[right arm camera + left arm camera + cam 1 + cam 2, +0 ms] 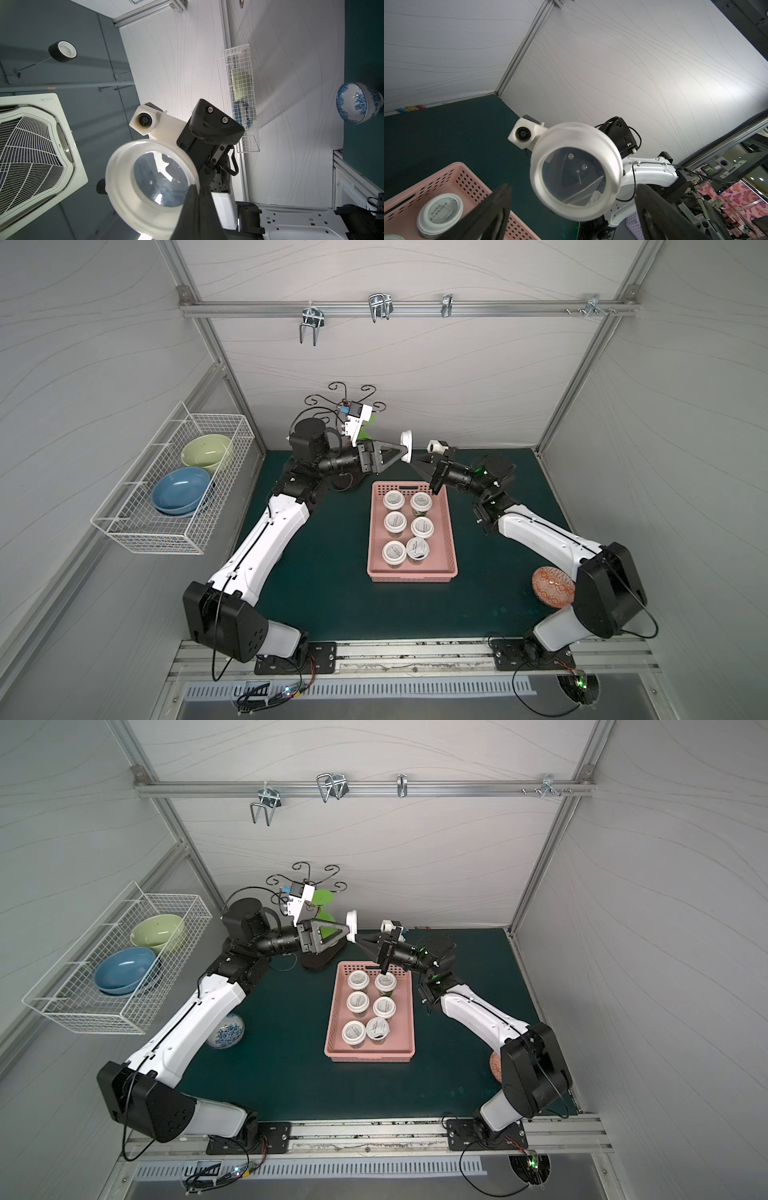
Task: Put the yogurt in the basket
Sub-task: Adjust the yogurt in the basket.
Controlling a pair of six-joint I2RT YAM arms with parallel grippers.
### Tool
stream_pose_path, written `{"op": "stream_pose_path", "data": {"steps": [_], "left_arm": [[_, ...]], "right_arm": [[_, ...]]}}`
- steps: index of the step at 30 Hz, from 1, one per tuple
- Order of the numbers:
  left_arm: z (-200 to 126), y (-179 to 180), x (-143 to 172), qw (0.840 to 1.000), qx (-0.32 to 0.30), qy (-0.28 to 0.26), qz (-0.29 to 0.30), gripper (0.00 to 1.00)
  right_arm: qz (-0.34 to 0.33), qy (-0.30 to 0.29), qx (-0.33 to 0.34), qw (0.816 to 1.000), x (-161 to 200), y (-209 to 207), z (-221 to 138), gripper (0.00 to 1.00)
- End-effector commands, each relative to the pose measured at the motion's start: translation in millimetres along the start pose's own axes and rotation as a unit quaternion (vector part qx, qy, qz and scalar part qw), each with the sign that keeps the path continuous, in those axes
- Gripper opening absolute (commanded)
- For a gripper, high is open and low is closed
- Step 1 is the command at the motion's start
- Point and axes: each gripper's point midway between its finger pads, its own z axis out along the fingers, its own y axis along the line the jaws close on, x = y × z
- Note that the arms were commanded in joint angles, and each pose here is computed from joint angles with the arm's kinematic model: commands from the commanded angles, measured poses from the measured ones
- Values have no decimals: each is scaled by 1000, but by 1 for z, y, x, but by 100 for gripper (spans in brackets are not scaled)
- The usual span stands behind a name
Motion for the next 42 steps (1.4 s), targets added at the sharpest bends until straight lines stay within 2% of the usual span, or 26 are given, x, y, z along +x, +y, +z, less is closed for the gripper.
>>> {"op": "stream_pose_path", "data": {"steps": [1, 17, 34, 37, 42], "left_arm": [[1, -13, 0, 1000, 27, 1, 16, 94], [0, -20, -3, 999, 31, -1, 19, 87], [0, -14, 4, 1000, 22, 5, 12, 70], [-1, -14, 4, 1000, 22, 6, 12, 70], [0, -11, 7, 1000, 17, 10, 13, 70]], "right_arm": [[-20, 27, -11, 999, 14, 14, 8, 0], [-17, 40, 1, 999, 19, 6, 11, 0], [-14, 35, 0, 999, 15, 3, 8, 1], [-13, 32, 1, 999, 13, 1, 7, 6], [-12, 29, 2, 1000, 10, 1, 3, 26]]}}
